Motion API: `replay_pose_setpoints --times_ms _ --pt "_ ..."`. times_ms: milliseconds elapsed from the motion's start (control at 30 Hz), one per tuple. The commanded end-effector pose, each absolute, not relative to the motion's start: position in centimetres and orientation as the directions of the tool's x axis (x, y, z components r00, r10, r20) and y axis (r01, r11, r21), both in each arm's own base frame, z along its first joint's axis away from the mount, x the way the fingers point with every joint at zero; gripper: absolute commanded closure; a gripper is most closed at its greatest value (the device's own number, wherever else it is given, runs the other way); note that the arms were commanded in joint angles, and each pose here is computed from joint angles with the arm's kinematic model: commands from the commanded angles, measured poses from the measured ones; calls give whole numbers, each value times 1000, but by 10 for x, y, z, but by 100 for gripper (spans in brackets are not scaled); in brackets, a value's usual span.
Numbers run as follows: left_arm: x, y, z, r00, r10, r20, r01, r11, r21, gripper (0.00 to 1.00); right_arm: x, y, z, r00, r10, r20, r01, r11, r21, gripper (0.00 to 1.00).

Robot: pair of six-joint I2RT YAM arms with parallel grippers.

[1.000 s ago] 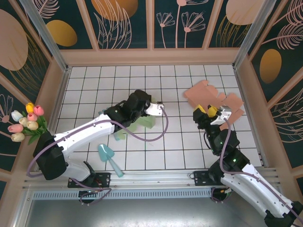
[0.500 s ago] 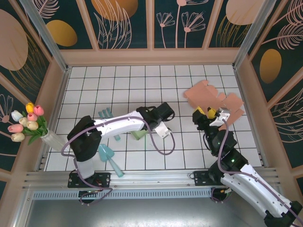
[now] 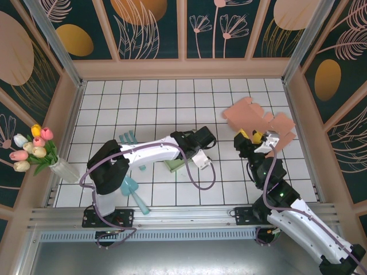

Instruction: Fold the paper box

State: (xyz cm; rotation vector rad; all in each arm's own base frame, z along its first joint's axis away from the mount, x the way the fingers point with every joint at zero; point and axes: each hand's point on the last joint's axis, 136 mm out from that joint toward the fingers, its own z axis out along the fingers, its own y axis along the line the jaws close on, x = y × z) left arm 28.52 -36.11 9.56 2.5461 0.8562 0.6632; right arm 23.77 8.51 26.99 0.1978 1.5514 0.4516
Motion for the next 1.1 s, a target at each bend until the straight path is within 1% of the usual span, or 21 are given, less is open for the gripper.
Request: replay_pose_setpoints --times_ms 0,67,133,167,200,267,300,400,533,633,733,800,867,967,1067 --pt "294 -395 149 645 746 167 466 -558 687 66 238 78 270 -19 416 -909 -126 901 415 36" --pt "293 -409 177 601 799 13 510 -396 763 66 239 76 270 -19 422 -906 -115 900 421 35" --pt "296 -417 207 518 834 -189 557 -161 815 67 240 76 268 -23 417 -908 -108 902 417 35" --pt "299 -418 218 461 839 -290 574 -32 818 72 241 76 267 -24 415 -909 -105 904 416 35" --pt "302 -412 240 400 823 -403 571 121 812 76 241 76 266 -27 411 -911 -102 906 412 35" --pt "306 -401 257 294 773 -562 569 331 753 77 243 76 264 -34 399 -916 -96 911 401 35" --pt "306 -392 260 244 743 -623 565 414 714 76 244 77 262 -38 394 -918 -93 914 396 35" --pt "301 -369 262 117 638 -761 561 590 581 75 247 78 256 -52 372 -927 -83 923 375 35" --pt "299 -335 257 -69 552 -831 510 735 447 73 251 78 249 -69 348 -935 -62 934 352 34" --pt "288 -310 259 -193 417 -888 476 831 286 72 253 80 248 -77 337 -938 -63 938 342 34" --pt "270 -281 254 -263 216 -940 437 896 83 65 254 81 246 -85 324 -942 -60 942 329 34" --pt "263 -246 248 -316 54 -947 319 946 -52 59 255 81 243 -91 317 -944 -56 945 322 33" --pt "252 -225 239 -346 -76 -935 268 947 -176 57 256 82 243 -96 314 -945 -59 946 320 33" --pt "234 -212 222 -367 -215 -905 297 895 -333 55 258 86 241 -109 303 -947 -70 948 311 33" --pt "225 -202 202 -388 -249 -887 298 877 -377 55 259 93 239 -128 286 -950 -96 949 299 32"
